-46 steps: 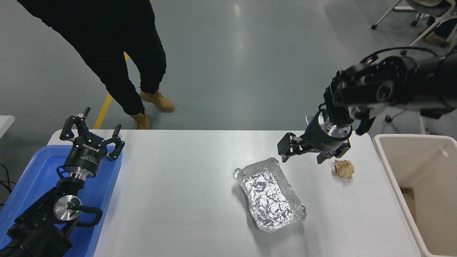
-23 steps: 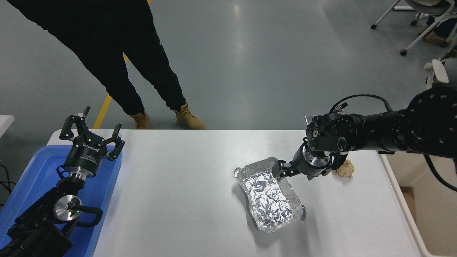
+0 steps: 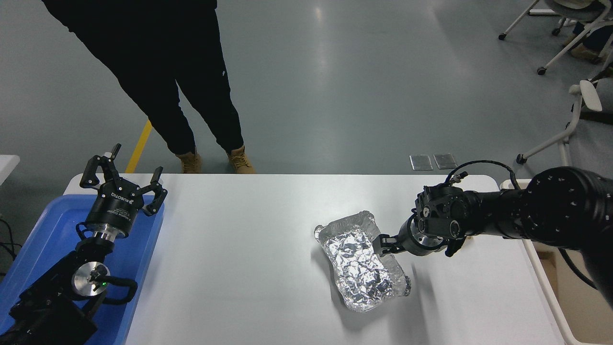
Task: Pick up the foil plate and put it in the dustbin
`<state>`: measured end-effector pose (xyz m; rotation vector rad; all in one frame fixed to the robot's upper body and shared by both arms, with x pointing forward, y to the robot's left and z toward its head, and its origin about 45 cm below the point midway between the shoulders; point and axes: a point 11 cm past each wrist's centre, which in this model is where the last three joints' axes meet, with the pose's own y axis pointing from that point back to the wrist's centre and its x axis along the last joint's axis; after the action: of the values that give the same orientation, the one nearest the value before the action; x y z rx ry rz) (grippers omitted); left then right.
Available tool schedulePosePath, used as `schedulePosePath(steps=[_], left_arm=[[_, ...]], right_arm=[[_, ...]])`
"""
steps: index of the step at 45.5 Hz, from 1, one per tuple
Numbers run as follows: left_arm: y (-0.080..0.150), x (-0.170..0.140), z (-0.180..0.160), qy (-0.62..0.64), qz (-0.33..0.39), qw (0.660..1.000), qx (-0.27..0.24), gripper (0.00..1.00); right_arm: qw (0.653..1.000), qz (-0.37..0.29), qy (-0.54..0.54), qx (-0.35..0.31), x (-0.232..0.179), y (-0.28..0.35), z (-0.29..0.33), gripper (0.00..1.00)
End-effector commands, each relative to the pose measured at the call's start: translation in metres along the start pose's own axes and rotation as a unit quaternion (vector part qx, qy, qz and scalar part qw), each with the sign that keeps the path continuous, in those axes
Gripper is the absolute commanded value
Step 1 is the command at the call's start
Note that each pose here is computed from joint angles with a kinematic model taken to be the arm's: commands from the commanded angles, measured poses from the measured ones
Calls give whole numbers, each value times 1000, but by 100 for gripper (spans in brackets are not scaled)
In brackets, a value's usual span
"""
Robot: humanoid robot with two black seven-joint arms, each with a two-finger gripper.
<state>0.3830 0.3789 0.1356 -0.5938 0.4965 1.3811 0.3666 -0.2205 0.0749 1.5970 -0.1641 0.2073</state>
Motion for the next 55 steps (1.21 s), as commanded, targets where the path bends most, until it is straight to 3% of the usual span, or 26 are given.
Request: schedulePosePath(steps=[1,11,19,24,26,43,55], left_arm=[[0,-1,0,0,-1,1000,0,98],[0,0,0,0,0,1000,0,98],[0,0,-1,1,0,1000,0,98],[0,-1,0,1,0,1000,0,98],[0,-1,0,0,-1,1000,0,98],[0,0,0,-1,-1,1000,0,98],[0,0,0,0,0,1000,-1,98]], right_arm=[[1000,6,-17,15,-5,-11,0,73],[998,1,-22,56,-9,-11,-12,45],[994,2,-28,102,-5,-5,-32,33],[994,-1,-28,102,-8,-6,-31,6],[995,-3,-25,101,-9,-7,-30,0],[996,-5,6,93,-14,-10,-27,0],[994,14,38,104,21,27,-49,0]])
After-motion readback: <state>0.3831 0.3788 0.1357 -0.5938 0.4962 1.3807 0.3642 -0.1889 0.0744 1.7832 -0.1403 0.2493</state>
